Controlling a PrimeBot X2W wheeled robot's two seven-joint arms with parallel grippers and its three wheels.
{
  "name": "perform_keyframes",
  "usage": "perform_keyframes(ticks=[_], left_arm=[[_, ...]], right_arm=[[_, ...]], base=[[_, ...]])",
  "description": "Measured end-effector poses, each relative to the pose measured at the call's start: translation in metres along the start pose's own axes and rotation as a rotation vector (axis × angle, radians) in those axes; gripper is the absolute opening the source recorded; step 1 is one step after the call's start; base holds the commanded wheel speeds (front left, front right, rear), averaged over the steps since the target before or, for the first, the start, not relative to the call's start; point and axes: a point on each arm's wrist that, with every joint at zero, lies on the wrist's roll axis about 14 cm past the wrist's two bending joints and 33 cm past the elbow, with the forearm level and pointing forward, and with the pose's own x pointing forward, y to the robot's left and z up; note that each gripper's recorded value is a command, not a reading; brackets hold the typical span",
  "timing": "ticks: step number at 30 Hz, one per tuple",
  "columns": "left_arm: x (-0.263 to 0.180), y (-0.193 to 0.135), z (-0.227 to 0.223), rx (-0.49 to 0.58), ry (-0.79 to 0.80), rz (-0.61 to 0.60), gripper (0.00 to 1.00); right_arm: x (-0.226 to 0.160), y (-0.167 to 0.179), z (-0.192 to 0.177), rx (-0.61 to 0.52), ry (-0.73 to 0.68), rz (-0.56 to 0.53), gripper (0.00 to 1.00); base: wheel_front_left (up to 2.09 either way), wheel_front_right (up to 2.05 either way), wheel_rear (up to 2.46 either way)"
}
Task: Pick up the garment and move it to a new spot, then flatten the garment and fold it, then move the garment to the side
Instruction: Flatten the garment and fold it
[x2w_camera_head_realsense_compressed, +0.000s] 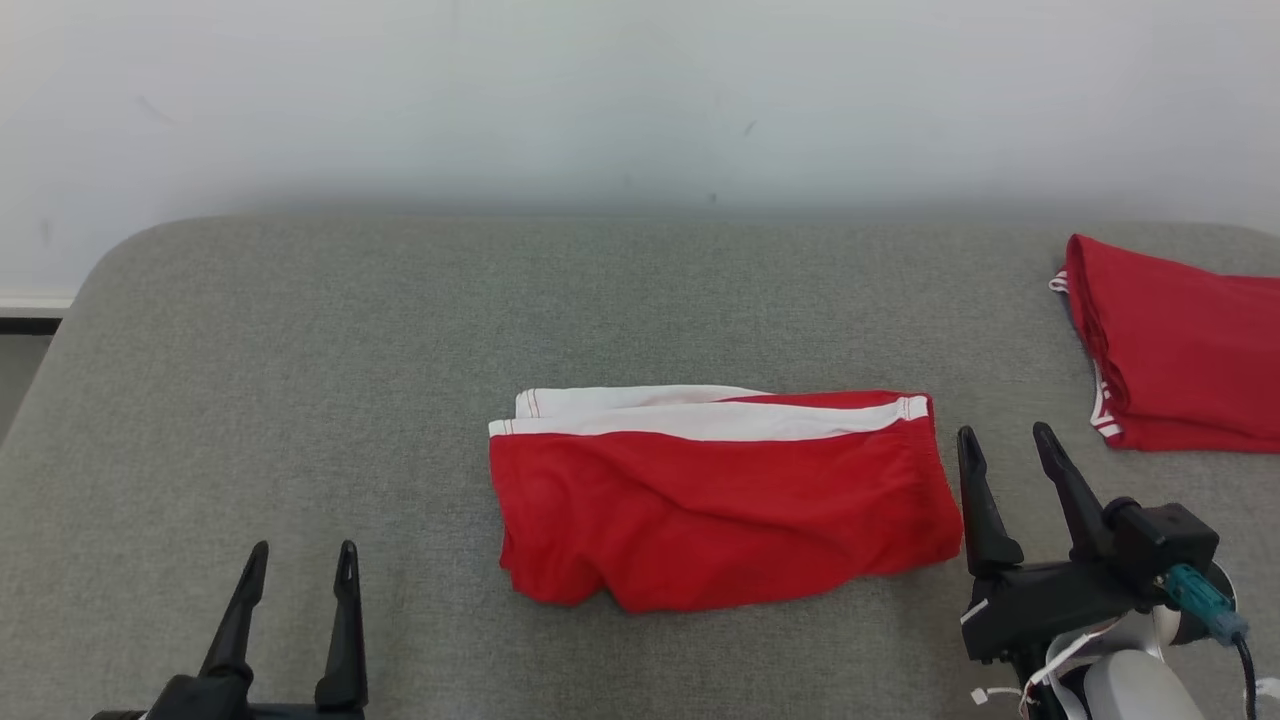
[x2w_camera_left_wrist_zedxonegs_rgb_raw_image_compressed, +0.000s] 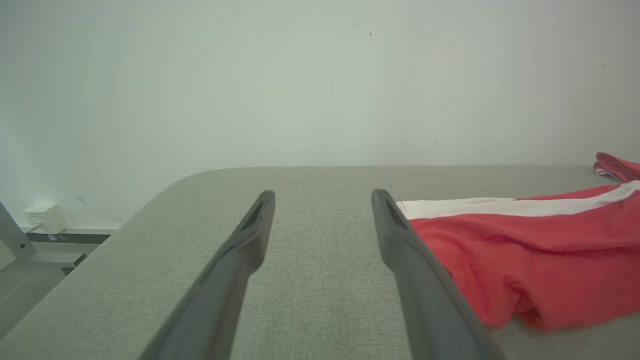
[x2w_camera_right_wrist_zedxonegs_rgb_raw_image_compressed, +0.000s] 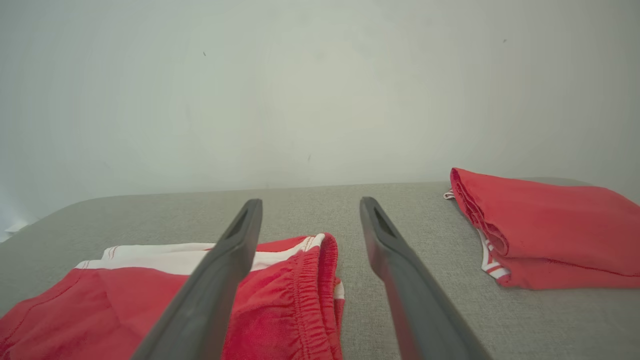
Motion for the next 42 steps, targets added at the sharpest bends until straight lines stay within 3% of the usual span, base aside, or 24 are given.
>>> perform_keyframes(ticks=[12, 23, 31, 32, 33, 34, 35, 38, 42], left_arm=[[0.006, 0.009, -0.008, -0.012, 0.023, 0.030, 1.00], [0.008, 0.012, -0.015, -0.017, 0.042, 0.045, 1.00], [0.010, 0.011, -0.014, -0.017, 0.039, 0.039, 1.00], [0.010, 0.011, -0.014, -0.017, 0.038, 0.039, 1.00], [0.011, 0.011, -0.013, -0.017, 0.038, 0.038, 1.00], [0.011, 0.011, -0.014, -0.016, 0.038, 0.038, 1.00], [0.011, 0.011, -0.014, -0.016, 0.040, 0.036, 1.00], [0.011, 0.012, -0.015, -0.014, 0.043, 0.036, 1.00], [0.011, 0.013, -0.012, -0.013, 0.033, 0.037, 1.00]], right_arm=[[0.037, -0.005, -0.063, -0.006, 0.227, -0.005, 1.00], [0.026, -0.017, -0.119, 0.027, 0.403, -0.062, 1.00], [0.025, 0.002, -0.135, 0.089, 0.474, -0.039, 1.00], [0.026, 0.004, -0.136, 0.098, 0.478, -0.036, 0.62], [0.027, 0.006, -0.137, 0.110, 0.484, -0.036, 0.36], [0.029, 0.007, -0.137, 0.114, 0.488, -0.032, 0.13], [0.030, 0.008, -0.137, 0.114, 0.491, -0.029, 0.00], [0.031, 0.003, -0.136, 0.101, 0.493, -0.030, 0.00], [0.029, -0.030, -0.125, 0.057, 0.478, -0.075, 0.00]], base=[[0.00, 0.00, 0.00], [0.00, 0.00, 0.00], [0.00, 0.00, 0.00], [0.00, 0.00, 0.00], [0.00, 0.00, 0.00], [0.00, 0.00, 0.00], [0.00, 0.00, 0.00], [0.00, 0.00, 0.00], [0.00, 0.00, 0.00]])
